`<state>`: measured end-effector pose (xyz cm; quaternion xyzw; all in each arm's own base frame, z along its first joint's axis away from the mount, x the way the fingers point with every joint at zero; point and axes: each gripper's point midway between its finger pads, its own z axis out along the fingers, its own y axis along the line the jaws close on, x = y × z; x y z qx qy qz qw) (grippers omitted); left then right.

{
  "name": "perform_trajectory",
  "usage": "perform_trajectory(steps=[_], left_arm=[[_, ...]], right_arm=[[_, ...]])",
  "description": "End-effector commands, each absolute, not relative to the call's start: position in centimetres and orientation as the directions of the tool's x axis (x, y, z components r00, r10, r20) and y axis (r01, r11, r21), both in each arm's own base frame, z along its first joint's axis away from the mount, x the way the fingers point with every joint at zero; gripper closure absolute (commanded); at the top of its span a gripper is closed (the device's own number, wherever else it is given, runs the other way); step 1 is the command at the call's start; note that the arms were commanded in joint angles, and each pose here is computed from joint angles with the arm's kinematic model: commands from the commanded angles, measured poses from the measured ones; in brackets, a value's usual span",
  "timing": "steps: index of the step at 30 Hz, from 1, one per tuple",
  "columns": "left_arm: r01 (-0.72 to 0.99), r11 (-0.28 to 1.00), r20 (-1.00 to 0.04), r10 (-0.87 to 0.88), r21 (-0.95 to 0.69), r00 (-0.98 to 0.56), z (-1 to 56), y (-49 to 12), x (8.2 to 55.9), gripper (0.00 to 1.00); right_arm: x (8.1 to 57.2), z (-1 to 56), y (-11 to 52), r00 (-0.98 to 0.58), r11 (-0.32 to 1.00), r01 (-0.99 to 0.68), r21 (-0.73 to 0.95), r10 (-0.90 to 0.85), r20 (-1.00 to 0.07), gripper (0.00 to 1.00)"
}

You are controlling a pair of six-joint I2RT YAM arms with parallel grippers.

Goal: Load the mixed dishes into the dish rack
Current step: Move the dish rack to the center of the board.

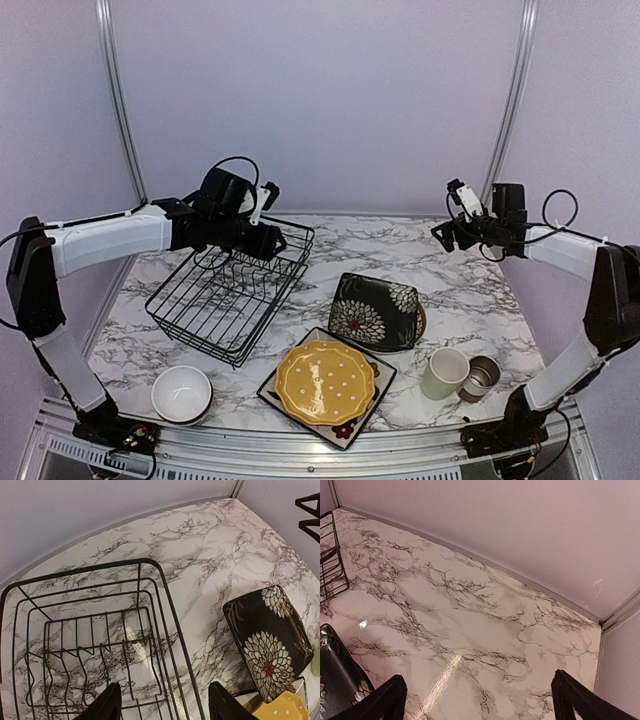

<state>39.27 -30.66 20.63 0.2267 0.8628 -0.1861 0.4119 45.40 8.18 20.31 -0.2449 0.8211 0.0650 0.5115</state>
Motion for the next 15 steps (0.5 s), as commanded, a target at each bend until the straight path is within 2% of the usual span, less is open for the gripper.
perform_trajectory(steps=[1, 5, 15], left_arm=[[0.59, 0.804, -0.637, 0.419, -0.071, -0.647, 16.2, -30.8, 35.2, 0.35], [0.579, 0.812, -0.6, 0.427, -0.074, -0.676, 16.4, -30.5, 33.5, 0.28], [0.58, 0.801, -0.51, 0.441, -0.148, -0.739, 16.9, -29.6, 28.7, 0.27]], right_arm=[[44.2, 20.7, 10.1, -0.303, 0.815, -0.561, -0.146, -0.366, -0.88, 0.02], [44.0, 20.1, 10.3, -0.306, 0.805, -0.575, -0.145, -0.376, -0.874, 0.02], [43.5, 19.1, 11.4, -0.317, 0.765, -0.633, -0.115, -0.392, -0.863, 0.02]])
